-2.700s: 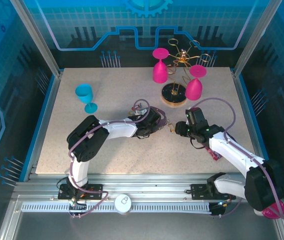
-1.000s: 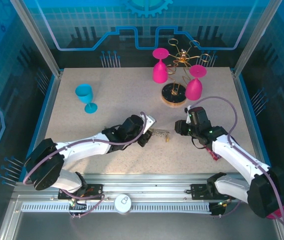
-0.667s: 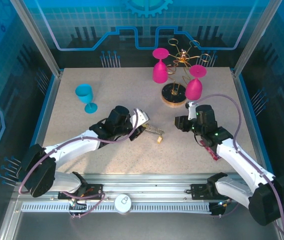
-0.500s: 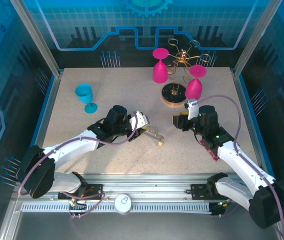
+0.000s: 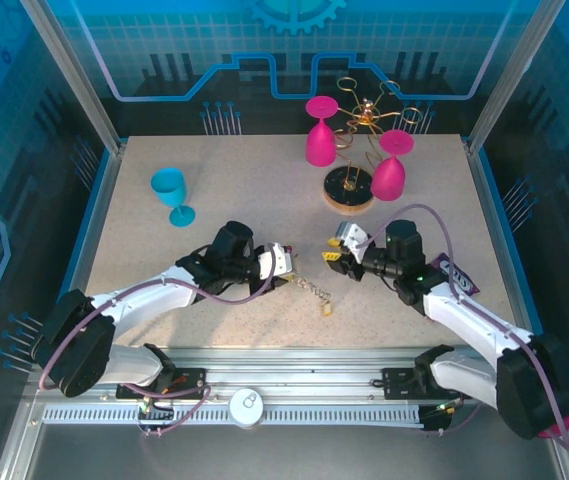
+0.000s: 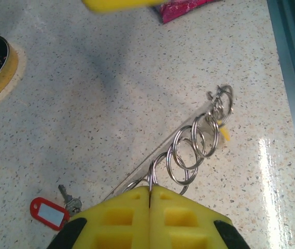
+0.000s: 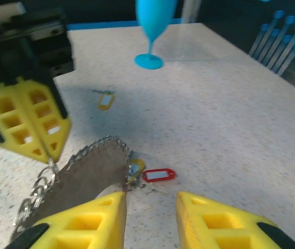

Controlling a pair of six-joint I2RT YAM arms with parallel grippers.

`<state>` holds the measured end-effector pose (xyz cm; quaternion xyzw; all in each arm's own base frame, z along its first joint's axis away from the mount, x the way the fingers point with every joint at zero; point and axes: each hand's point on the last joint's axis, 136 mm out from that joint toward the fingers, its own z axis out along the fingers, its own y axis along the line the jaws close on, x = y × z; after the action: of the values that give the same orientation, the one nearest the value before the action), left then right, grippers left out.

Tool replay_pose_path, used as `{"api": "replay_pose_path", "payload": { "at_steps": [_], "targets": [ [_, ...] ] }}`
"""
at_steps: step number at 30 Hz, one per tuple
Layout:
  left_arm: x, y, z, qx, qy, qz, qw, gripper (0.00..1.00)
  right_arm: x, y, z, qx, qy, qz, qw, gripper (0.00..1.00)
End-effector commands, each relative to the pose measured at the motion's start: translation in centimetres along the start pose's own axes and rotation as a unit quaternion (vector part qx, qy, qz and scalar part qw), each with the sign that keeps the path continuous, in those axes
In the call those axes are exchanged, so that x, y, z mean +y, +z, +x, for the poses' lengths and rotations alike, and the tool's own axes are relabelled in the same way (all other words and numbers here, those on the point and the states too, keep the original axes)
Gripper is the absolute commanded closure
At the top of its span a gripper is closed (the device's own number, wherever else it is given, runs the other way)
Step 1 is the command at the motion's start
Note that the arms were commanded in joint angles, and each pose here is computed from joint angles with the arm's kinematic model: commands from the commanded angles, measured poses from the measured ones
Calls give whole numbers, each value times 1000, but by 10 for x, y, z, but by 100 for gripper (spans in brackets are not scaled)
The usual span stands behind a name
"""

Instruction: Put the keys on the keyring

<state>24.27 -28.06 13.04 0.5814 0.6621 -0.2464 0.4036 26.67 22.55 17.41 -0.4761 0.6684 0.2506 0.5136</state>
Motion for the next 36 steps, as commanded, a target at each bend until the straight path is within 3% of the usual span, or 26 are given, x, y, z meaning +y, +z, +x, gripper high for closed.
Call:
{"api": "replay_pose_path", "payload": {
  "at_steps": [1, 15, 20, 36],
  "targets": [
    [-10, -2, 8, -9, -7, 19, 1000, 100, 27, 13, -1, -10, -76, -75, 994, 69],
    [8, -19, -3, -77, -51, -57, 994, 100, 79, 48, 24, 13, -100, -169, 980, 74],
    [4, -17, -3, -79, -46, -46, 995, 100, 70, 54, 6, -34, -102, -143, 984, 80],
    [1, -18, -5, -87, -36, -40, 995, 100, 62, 68, 5, -42, -84, -148, 984, 79]
  ]
}}
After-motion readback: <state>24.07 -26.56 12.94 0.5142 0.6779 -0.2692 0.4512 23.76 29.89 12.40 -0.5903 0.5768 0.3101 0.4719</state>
